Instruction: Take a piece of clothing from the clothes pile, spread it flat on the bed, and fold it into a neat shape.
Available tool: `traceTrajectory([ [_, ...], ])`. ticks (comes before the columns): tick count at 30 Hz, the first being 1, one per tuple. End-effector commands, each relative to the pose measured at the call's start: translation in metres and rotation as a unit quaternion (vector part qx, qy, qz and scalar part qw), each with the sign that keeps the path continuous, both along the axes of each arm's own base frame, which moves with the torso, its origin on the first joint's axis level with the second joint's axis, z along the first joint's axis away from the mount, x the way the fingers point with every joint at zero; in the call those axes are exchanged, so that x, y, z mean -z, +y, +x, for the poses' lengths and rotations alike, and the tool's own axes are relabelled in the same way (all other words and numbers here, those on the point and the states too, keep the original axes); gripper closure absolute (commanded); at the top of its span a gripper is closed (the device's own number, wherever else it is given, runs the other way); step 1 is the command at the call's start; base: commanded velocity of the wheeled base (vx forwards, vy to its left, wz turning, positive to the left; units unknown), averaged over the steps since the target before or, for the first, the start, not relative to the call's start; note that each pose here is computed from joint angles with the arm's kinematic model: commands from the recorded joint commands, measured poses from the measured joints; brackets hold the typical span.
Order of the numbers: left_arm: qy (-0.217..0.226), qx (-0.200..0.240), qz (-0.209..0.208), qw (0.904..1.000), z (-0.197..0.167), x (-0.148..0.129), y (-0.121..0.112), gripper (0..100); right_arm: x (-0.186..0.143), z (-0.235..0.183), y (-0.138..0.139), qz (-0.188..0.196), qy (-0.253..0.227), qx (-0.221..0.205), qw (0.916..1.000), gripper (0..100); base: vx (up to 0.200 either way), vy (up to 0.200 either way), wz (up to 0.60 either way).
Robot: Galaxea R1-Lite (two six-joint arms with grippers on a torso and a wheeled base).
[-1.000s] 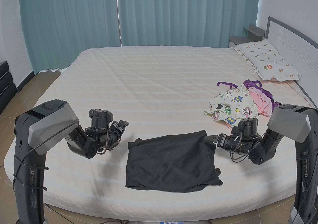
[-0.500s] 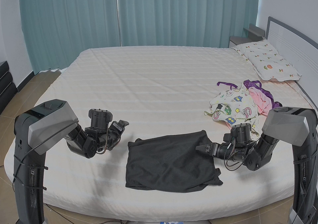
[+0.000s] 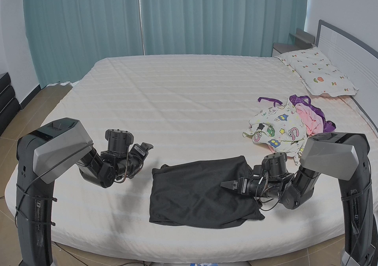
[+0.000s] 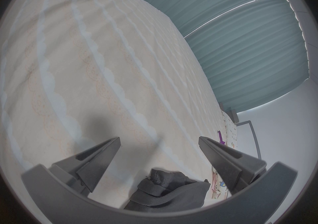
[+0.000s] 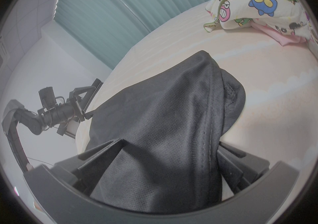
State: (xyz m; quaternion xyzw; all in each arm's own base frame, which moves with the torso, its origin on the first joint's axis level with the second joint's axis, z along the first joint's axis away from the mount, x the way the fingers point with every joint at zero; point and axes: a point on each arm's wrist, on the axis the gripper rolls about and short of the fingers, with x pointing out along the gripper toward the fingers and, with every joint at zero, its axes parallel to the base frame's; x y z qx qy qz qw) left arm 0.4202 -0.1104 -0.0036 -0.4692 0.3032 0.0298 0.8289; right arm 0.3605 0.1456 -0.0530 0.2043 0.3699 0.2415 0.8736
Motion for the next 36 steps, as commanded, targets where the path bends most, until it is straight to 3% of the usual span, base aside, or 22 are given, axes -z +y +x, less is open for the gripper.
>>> traceTrajectory([
  [1,-0.001,0.0,0.0,1.0,0.0,-0.001,0.0,0,0.006,-0.002,0.001,-0.009,0.002,-0.009,0.9999,0,0.0,0.0,0.0],
  [10,-0.001,0.0,0.0,1.0,0.0,-0.001,0.0,0,0.011,-0.003,0.001,-0.018,-0.021,-0.022,0.9994,0,0.0,0.0,0.0],
  [11,-0.001,0.0,-0.001,1.0,0.0,-0.001,0.0,0,0.011,-0.002,0.001,-0.018,-0.021,-0.021,0.9994,100,0.0,0.0,0.0],
  [23,-0.002,-0.001,-0.001,1.0,0.001,0.0,0.0,0,0.007,-0.002,0.0,-0.012,-0.023,-0.018,0.9995,100,0.0,0.0,0.0],
  [28,-0.001,-0.001,-0.001,1.0,0.0,0.0,0.0,0,0.001,-0.005,-0.004,0.017,-0.041,-0.014,0.9989,100,0.0,0.0,0.0],
  [36,-0.001,-0.001,-0.001,1.0,0.0,-0.001,0.0,0,-0.006,-0.007,-0.012,0.024,-0.044,-0.011,0.9987,100,0.0,0.0,0.0],
])
